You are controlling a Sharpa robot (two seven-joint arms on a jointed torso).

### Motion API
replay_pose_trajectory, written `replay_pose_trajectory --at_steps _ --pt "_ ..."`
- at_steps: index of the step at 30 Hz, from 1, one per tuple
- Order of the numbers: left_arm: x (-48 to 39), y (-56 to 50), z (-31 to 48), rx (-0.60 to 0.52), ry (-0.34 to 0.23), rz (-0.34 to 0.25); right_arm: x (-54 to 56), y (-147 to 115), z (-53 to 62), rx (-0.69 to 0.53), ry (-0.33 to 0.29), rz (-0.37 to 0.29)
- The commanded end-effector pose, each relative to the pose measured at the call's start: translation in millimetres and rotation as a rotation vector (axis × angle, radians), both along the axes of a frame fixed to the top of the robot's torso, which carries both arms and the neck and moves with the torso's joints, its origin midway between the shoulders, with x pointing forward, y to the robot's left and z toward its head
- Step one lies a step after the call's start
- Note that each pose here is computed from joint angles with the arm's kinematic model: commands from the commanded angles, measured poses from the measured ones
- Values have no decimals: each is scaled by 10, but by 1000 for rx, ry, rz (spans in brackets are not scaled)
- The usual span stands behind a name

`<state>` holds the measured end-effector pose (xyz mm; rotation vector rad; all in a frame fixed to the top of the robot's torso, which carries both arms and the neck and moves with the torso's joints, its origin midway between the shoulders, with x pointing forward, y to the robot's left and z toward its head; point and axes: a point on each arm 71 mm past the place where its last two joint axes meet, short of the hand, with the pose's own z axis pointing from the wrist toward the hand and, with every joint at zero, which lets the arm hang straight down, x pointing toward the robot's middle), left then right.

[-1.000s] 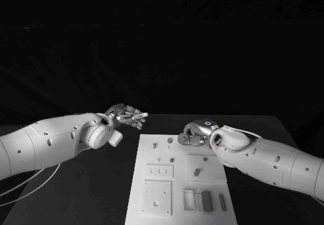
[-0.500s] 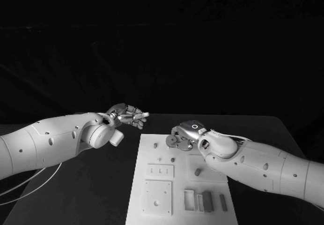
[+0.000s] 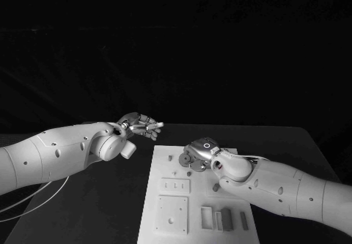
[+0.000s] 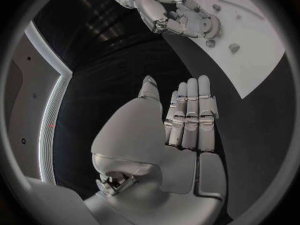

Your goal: Assemble the parts on the task board

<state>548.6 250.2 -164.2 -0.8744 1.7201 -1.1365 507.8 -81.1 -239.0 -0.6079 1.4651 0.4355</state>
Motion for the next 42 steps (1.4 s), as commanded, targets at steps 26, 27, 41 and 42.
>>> replay_pose_trajectory --at_steps 26,27,41,42 --pt "10 -51 35 -9 -14 -17 54 90 13 -18 -60 -18" --pt "10 -56 36 -10 -14 -18 58 92 10 -19 -58 -19" --pt "19 -69 62 -11 -18 -20 83 96 -61 -41 -23 -30" --pt "18 -71 62 -11 -18 -21 88 89 -65 -43 -21 -33"
